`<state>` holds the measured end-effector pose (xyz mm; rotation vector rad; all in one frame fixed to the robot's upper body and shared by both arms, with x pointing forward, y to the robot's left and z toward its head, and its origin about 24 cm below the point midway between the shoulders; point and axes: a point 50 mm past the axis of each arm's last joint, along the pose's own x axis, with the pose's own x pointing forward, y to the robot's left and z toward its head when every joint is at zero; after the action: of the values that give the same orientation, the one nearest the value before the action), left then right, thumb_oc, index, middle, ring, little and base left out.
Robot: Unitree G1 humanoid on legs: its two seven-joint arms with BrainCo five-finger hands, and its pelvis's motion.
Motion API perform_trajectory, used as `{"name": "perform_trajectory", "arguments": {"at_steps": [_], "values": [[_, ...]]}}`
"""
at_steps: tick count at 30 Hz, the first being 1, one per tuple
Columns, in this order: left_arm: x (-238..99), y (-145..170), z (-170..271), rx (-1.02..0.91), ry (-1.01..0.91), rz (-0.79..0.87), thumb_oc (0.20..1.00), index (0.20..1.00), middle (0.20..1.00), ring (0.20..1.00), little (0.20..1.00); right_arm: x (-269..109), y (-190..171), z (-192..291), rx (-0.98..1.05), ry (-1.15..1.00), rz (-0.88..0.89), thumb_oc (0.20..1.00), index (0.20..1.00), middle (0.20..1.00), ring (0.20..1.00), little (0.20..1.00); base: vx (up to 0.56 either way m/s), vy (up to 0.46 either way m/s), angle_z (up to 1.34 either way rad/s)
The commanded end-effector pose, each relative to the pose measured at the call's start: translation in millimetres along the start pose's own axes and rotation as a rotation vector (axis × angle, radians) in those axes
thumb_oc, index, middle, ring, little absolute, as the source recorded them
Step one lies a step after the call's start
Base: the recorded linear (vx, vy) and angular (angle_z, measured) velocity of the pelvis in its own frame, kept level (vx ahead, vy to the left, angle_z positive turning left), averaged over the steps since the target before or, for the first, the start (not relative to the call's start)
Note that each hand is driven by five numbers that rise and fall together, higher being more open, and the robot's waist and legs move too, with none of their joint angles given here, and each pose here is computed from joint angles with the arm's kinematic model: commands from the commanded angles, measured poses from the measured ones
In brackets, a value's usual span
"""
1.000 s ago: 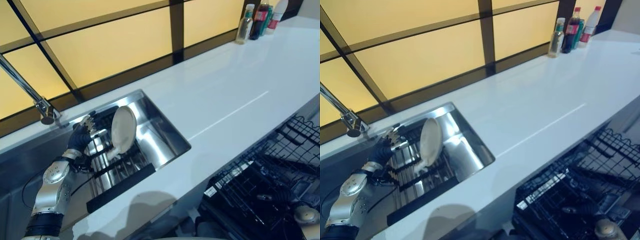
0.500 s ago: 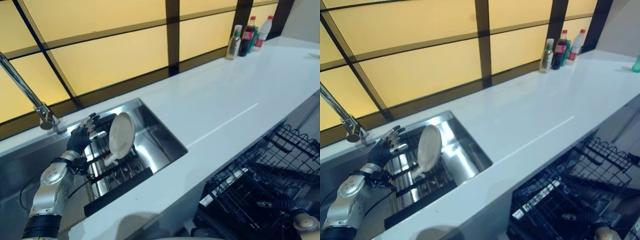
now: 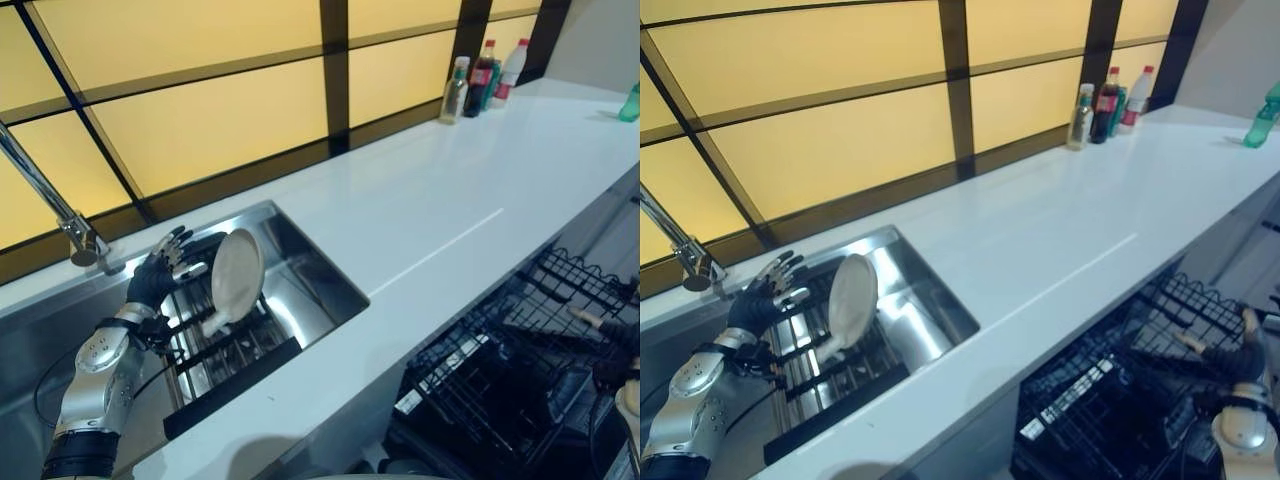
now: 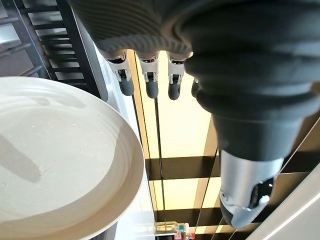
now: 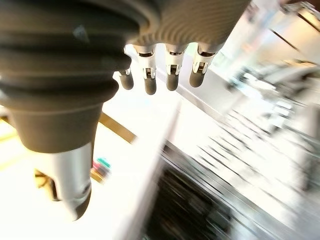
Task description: Pick up plates and place into dishwasher.
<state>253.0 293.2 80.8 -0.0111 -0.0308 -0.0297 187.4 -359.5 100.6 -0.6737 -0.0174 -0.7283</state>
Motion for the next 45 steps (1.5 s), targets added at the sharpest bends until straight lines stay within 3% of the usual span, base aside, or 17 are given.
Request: {"name": "perform_trajectory", "arguments": {"at_steps": [1,7,10,14,22,28,36,45], "values": [[4.9,12.7,17.6,0.013,-0.103,0.055,1.000,1.000,1.000,1.000,1.000,23.9,-20.3,58.2,0.076,-0.294,-0.184,1.000,1.000,1.000,1.000,1.000,0.04,0.046,-0.04],[12.7,5.8,21.1,0.114,-0.093,0.024,1.000,1.000,1.000,1.000,1.000,25.1,-23.0,95.7,0.158,-0.474,-0.194,1.000,1.000,1.000,1.000,1.000,0.03,0.023,0.01],[17.5,1.1,29.6,0.254,-0.113,0.011,1.000,1.000,1.000,1.000,1.000,23.6,-18.6,112.8,0.204,-0.543,-0.140,1.000,1.000,1.000,1.000,1.000,0.02,0.001,0.02],[25.9,-4.0,44.6,0.495,-0.159,0.004,1.000,1.000,1.000,1.000,1.000,21.8,-6.8,130.1,0.247,-0.605,-0.065,1.000,1.000,1.000,1.000,1.000,0.03,-0.001,0.04],[41.1,-11.0,88.3,1.206,-0.297,-0.053,1.000,1.000,1.000,1.000,1.000,20.3,17.4,147.0,0.263,-0.639,0.122,1.000,1.000,1.000,1.000,1.000,0.04,-0.001,0.16],[45.8,-11.7,107.2,1.545,-0.393,-0.084,1.000,1.000,1.000,1.000,1.000,18.6,30.6,144.0,0.262,-0.610,0.212,1.000,1.000,1.000,1.000,1.000,0.06,-0.012,0.14],[46.9,-11.5,103.9,1.795,-0.483,-0.133,1.000,1.000,1.000,1.000,1.000,19.5,36.0,137.3,0.236,-0.574,0.281,1.000,1.000,1.000,1.000,1.000,0.05,-0.009,-0.08],[53.7,-12.9,87.1,1.851,-0.581,-0.056,1.000,1.000,1.000,1.000,1.000,28.8,33.5,145.5,0.172,-0.597,0.335,1.000,1.000,1.000,1.000,1.000,0.06,0.050,-0.21]]}}
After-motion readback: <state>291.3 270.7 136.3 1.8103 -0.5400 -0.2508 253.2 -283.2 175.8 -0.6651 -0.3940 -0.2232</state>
